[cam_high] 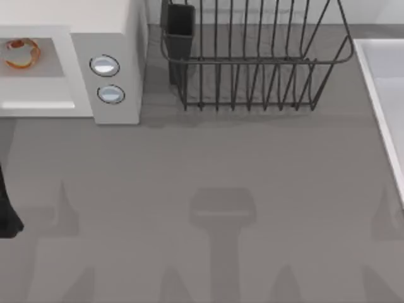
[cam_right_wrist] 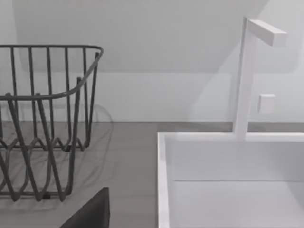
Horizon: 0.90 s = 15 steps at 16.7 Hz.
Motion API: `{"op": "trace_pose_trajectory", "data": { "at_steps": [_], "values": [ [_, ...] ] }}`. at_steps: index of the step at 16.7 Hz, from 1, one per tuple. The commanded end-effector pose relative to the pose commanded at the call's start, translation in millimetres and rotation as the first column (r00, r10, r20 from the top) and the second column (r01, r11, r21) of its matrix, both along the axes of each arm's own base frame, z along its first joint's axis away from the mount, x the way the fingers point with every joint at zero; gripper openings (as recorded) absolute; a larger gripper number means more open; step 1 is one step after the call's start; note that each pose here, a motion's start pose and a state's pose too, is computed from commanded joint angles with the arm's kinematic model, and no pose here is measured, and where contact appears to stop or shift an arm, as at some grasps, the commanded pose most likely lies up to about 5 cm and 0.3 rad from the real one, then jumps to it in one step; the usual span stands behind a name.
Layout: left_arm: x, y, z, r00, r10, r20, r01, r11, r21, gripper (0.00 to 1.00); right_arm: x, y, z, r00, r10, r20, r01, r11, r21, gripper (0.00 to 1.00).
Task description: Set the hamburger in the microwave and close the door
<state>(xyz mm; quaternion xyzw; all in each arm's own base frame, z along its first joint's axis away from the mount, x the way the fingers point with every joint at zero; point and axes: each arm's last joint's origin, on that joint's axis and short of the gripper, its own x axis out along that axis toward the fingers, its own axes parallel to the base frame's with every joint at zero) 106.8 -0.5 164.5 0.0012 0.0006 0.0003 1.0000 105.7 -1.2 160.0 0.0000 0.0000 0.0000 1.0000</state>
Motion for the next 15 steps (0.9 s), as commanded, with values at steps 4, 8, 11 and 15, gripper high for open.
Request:
{"op": "trace_pose_trajectory", "data": {
  "at_steps": [4,8,11,15],
  "values": [
    [-1.1,-0.6,-4.6,1.000,-0.001,0.001,0.001,1.000,-0.002,1.00,0.0,0.0,0.0,1.000,0.000,0.000,0.000,1.000,0.000,1.00],
    [-1.1,-0.6,-4.6,1.000,-0.001,0.001,0.001,1.000,-0.002,0.85,0.0,0.0,0.0,1.000,0.000,0.000,0.000,1.000,0.000,1.00],
    [-1.1,-0.6,-4.6,1.000,-0.001,0.001,0.001,1.000,-0.002,0.62,0.0,0.0,0.0,1.000,0.000,0.000,0.000,1.000,0.000,1.00],
    [-1.1,-0.6,-4.6,1.000,-0.001,0.001,0.001,1.000,-0.002,0.32,0.0,0.0,0.0,1.000,0.000,0.000,0.000,1.000,0.000,1.00]
  ]
}}
